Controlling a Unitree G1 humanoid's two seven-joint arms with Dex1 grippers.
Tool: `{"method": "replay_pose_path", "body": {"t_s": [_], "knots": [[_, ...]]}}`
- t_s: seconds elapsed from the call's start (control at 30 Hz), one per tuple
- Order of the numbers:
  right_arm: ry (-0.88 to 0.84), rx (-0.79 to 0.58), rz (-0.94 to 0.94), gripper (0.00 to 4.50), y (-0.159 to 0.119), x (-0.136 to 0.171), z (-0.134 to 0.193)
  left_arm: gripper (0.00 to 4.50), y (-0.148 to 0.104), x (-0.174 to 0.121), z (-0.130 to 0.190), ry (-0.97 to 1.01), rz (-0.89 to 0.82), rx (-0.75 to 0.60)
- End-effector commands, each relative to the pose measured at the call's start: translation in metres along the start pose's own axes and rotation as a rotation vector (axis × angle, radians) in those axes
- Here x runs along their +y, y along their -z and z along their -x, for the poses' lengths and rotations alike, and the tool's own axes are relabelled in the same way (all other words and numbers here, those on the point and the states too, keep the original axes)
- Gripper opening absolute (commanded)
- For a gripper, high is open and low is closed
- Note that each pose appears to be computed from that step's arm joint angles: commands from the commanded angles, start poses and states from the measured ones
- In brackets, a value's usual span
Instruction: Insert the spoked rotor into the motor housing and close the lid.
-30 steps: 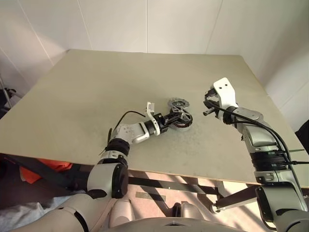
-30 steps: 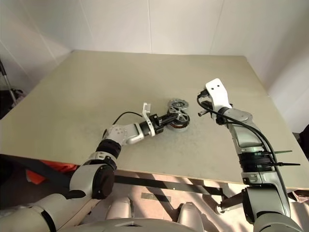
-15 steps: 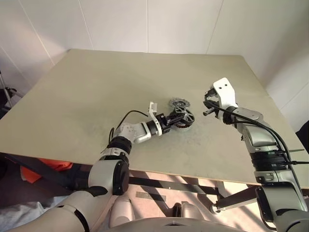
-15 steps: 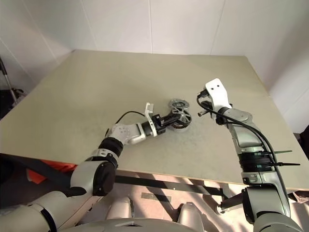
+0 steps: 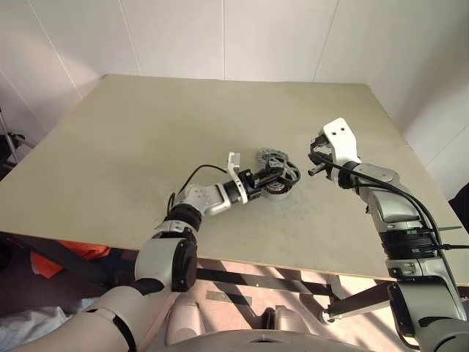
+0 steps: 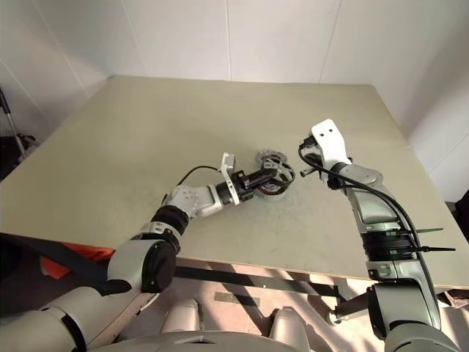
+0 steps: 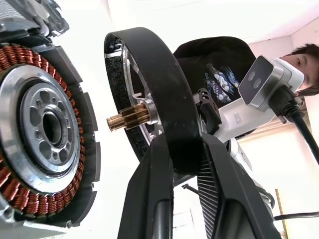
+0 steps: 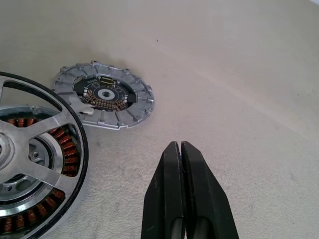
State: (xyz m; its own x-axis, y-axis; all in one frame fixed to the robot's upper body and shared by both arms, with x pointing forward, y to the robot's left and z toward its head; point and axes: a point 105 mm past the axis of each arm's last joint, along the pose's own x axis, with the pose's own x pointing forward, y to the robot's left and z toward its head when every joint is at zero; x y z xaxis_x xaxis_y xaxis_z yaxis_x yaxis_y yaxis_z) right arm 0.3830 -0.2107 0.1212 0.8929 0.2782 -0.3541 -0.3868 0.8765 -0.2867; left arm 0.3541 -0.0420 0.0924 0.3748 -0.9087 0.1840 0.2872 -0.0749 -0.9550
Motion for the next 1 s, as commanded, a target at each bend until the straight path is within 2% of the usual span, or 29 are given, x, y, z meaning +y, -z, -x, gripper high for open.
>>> {"method": "replay_pose_path", "body": {"t_s": [0.03,0.4,0.53,0.6,0.77,1.0], "knots": [[0.016,-0.062,0.036,0.00,-0.021,-0.004,0.004,0.42,-0.006,-0.014,-0.009,0.049,-0.035,-0.007],[0.020,-0.064,0.037,0.00,-0.022,-0.005,0.003,0.42,-0.007,0.001,-0.009,-0.026,-0.051,-0.035],[0.026,-0.065,0.035,0.00,-0.022,-0.005,0.004,1.52,-0.008,0.006,-0.010,-0.065,-0.052,-0.044],[0.027,-0.065,0.035,0.00,-0.022,-0.005,0.004,2.21,-0.009,0.005,-0.009,-0.066,-0.047,-0.045],[0.027,-0.067,0.032,0.00,-0.021,-0.005,0.004,2.21,-0.018,-0.007,-0.004,-0.017,-0.057,-0.040],[0.020,-0.071,0.030,0.00,-0.021,-0.001,0.003,2.21,-0.015,-0.029,0.011,0.031,-0.070,0.038]]}}
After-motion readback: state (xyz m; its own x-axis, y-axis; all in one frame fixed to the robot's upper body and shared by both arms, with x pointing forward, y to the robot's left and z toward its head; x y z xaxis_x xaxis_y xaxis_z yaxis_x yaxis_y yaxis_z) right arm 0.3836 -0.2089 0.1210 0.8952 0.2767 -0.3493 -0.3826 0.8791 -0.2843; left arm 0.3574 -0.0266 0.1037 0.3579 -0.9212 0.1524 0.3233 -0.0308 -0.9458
